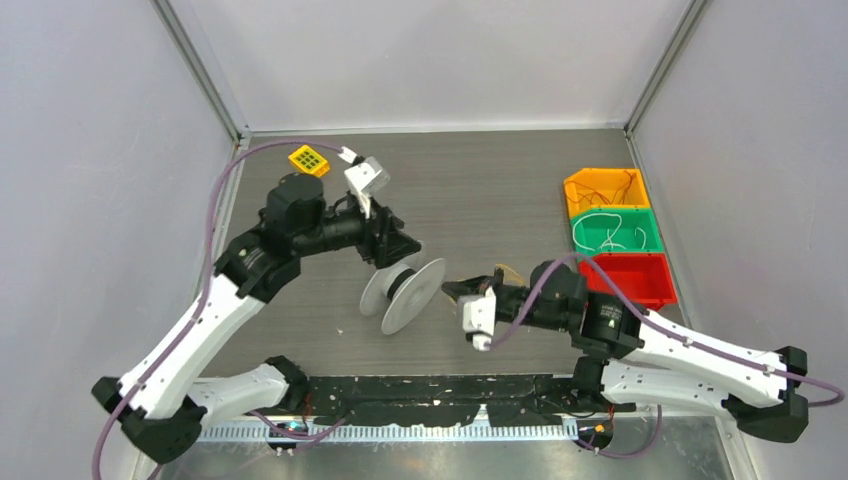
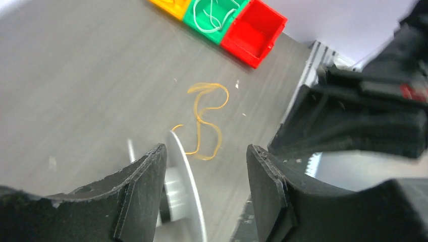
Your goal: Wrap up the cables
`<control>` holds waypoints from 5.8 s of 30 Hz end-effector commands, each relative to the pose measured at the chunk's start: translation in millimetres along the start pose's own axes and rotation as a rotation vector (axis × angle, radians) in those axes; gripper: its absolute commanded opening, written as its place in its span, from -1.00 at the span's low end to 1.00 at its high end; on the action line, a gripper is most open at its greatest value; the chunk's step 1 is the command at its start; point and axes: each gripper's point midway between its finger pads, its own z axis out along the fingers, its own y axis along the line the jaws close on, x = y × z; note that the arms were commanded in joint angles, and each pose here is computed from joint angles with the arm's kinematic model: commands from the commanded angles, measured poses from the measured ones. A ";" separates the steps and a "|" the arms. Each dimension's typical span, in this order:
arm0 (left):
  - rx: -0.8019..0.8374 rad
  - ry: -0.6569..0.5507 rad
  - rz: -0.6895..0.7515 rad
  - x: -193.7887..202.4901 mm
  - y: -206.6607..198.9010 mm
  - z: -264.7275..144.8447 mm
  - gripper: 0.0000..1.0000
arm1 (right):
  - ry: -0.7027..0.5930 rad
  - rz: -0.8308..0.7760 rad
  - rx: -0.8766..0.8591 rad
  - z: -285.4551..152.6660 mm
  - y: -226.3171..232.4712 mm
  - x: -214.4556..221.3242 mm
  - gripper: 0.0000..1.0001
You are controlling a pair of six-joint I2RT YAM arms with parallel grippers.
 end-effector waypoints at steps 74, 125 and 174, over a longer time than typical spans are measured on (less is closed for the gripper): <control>-0.580 -0.480 0.267 -12.2 44.5 -168.2 0.32 | 0.497 1.137 0.711 62.7 82.7 253.7 -0.38; -0.174 -0.119 0.501 89.8 38.9 -64.8 0.34 | -0.332 1.325 -0.624 55.9 -16.4 -78.8 -0.89; -0.270 -0.553 0.072 80.3 76.7 -31.7 0.38 | -0.564 1.604 -0.505 83.4 -8.3 -27.9 -0.89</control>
